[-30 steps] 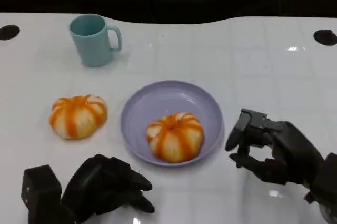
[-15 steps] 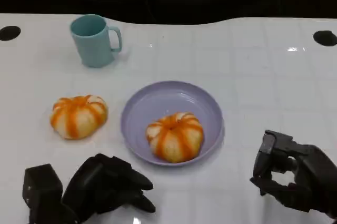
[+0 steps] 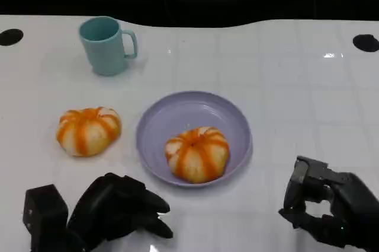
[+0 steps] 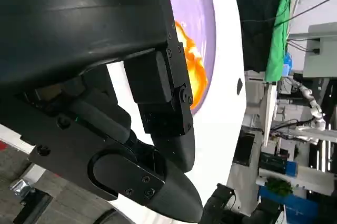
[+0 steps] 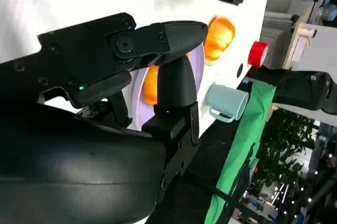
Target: Grasp the bread from the table and place it into the plate.
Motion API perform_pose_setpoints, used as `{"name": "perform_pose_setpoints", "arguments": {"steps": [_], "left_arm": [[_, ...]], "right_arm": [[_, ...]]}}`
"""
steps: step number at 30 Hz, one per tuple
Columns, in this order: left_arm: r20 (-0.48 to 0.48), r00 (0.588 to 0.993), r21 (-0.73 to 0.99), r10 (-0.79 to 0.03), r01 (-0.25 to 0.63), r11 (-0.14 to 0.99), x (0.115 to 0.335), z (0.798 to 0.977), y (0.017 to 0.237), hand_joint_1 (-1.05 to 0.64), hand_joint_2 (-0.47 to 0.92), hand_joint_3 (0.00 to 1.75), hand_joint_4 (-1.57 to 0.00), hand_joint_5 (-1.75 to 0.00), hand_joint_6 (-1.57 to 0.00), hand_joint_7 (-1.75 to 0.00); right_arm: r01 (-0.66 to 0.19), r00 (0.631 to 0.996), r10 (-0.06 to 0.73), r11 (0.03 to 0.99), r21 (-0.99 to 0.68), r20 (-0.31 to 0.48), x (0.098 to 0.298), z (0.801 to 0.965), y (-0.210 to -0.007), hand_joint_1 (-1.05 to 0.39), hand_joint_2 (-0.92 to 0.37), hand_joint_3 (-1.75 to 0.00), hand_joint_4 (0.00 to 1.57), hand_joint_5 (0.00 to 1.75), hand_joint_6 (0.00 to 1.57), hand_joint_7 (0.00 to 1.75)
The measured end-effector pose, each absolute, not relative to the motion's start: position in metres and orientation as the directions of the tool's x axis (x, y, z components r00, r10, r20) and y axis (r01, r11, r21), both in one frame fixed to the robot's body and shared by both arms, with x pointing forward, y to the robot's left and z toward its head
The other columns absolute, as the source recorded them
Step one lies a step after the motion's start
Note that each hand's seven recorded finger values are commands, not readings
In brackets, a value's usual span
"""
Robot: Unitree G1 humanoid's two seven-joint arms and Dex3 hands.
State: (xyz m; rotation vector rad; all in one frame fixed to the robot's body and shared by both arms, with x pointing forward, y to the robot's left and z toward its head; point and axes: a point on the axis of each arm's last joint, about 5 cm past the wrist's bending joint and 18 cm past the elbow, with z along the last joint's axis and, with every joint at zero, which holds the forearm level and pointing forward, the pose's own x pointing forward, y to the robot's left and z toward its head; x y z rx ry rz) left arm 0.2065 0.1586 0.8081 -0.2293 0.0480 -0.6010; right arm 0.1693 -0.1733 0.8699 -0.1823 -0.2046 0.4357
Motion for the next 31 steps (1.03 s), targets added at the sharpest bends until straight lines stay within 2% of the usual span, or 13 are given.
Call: {"name": "perform_pose_setpoints", "arguments": {"steps": [18, 31], "left_arm": [[0.018, 0.829, -0.218, -0.559, 0.548, 0.807, 0.211, 0.809, 0.161, -1.05, 0.80, 0.00, -1.57, -0.22, -1.56, 0.00], [0.012, 0.830, -0.221, -0.558, 0.546, 0.808, 0.210, 0.807, 0.161, -1.05, 0.77, 0.00, -1.57, -0.23, -1.57, -0.01]], "right_arm": [[-0.388, 0.893, 0.424, 0.896, -0.218, 0.154, 0.175, 0.860, -0.170, -0.42, -0.92, -0.16, 0.75, 1.75, 0.58, 1.75], [-0.386, 0.885, 0.429, 0.894, -0.228, 0.183, 0.175, 0.857, -0.170, -0.44, -0.92, -0.16, 0.76, 1.75, 0.59, 1.75]]}}
